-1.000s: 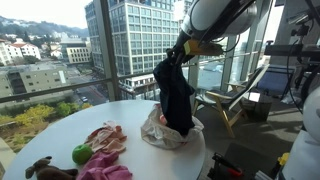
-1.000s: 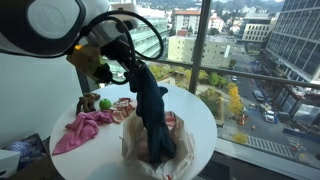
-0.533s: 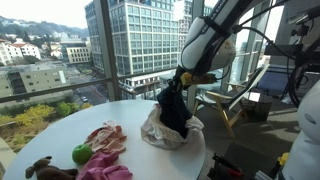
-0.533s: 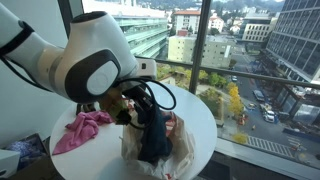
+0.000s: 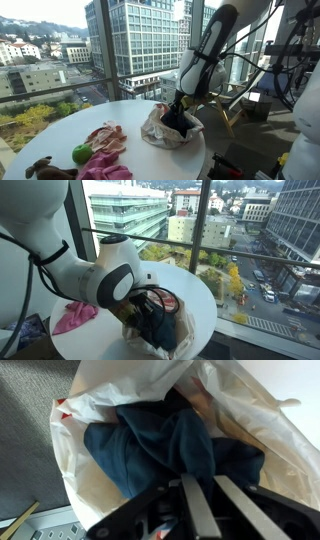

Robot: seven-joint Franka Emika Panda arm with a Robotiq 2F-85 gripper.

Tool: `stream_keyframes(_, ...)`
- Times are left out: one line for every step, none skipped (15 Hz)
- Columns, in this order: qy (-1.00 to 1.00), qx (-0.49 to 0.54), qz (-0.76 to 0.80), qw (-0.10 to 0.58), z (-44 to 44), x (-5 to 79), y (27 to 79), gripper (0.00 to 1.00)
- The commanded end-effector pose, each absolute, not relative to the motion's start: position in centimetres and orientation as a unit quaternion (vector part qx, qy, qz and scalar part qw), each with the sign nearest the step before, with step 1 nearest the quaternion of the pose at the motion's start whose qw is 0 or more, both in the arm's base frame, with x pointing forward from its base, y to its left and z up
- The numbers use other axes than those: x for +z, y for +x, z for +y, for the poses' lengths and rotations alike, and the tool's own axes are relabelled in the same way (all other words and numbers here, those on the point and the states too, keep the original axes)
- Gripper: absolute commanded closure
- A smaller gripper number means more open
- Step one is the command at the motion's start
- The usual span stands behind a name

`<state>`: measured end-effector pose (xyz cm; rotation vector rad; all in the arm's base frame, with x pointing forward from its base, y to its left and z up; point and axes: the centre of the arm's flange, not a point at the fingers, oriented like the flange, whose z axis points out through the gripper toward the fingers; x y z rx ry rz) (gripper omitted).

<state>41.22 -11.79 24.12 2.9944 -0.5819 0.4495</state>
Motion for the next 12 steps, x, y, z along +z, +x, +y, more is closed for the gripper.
stream_keyframes(0.978,0.147,-0.141,0.053,-10.9,20.5,46.9,0.97)
stream_keyframes(0.979,0.148,-0.123,0.064,-10.9,19.9,47.9,0.97)
stream_keyframes(0.981,0.146,-0.109,0.067,-11.1,19.2,49.0,0.97)
stream_keyframes(0.982,0.145,-0.099,0.074,-11.3,18.4,49.9,0.97)
stream_keyframes(0.983,0.143,-0.09,0.077,-11.6,17.3,50.8,0.97)
stream_keyframes(0.984,0.14,-0.083,0.079,-11.8,16.2,51.6,0.97)
stream_keyframes(0.984,0.137,-0.082,0.079,-12.0,15.2,52.3,0.97)
stream_keyframes(0.985,0.133,-0.082,0.079,-12.4,13.8,53.0,0.97)
stream_keyframes(0.985,0.129,-0.083,0.081,-12.6,12.5,53.5,0.97)
stream_keyframes(0.985,0.125,-0.082,0.086,-12.9,11.3,53.9,0.97)
stream_keyframes(0.985,0.123,-0.078,0.093,-13.2,10.3,54.1,0.97)
stream_keyframes(0.985,0.122,-0.077,0.093,-13.2,9.5,54.4,0.97)
